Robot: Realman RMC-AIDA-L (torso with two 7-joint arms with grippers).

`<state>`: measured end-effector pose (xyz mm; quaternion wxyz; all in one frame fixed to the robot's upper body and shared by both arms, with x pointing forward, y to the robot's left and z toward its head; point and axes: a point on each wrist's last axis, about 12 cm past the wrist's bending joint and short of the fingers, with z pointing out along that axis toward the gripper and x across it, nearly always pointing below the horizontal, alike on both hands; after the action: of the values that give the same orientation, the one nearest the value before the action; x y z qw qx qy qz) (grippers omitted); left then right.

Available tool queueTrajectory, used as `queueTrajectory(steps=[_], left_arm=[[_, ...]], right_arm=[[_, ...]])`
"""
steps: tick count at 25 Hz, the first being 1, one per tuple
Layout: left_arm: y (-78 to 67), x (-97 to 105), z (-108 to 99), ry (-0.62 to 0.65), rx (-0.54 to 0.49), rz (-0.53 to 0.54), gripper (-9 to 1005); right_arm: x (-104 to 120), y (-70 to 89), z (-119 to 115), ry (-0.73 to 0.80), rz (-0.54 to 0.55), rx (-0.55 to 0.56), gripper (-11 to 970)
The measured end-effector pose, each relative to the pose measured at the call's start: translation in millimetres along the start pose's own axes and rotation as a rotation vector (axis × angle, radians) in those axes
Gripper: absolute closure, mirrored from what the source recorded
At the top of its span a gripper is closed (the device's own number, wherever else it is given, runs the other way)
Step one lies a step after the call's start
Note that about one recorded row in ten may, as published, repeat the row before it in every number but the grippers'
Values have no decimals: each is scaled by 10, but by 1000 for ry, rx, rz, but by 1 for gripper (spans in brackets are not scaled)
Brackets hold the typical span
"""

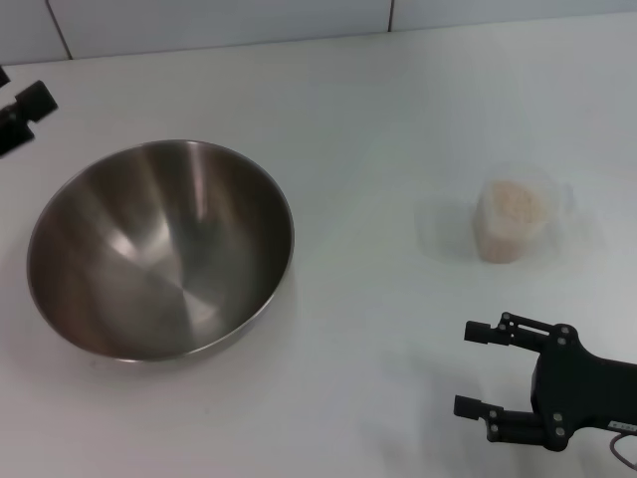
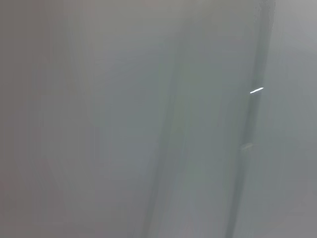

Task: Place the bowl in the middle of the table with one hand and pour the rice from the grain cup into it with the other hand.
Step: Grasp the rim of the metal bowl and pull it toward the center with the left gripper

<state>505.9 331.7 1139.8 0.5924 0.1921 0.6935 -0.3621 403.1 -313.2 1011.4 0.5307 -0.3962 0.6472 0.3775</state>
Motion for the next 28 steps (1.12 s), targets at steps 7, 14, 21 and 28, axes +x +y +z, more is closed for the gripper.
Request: queueTrajectory(steps=[7,14,21,28], left_arm=[[104,-292,123,328,-264,-71,151],[214,-264,260,556,-323,-133,153],[249,-134,324,605,-298,-156,162],[277,-11,370,676,-295,-156,177]], right_arm=[[8,-3,-1,6,1,4,200],[9,-5,0,8,0,4,203],[17,-12,2,16,0,8,206],[25,-18,2,23,0,12,208]])
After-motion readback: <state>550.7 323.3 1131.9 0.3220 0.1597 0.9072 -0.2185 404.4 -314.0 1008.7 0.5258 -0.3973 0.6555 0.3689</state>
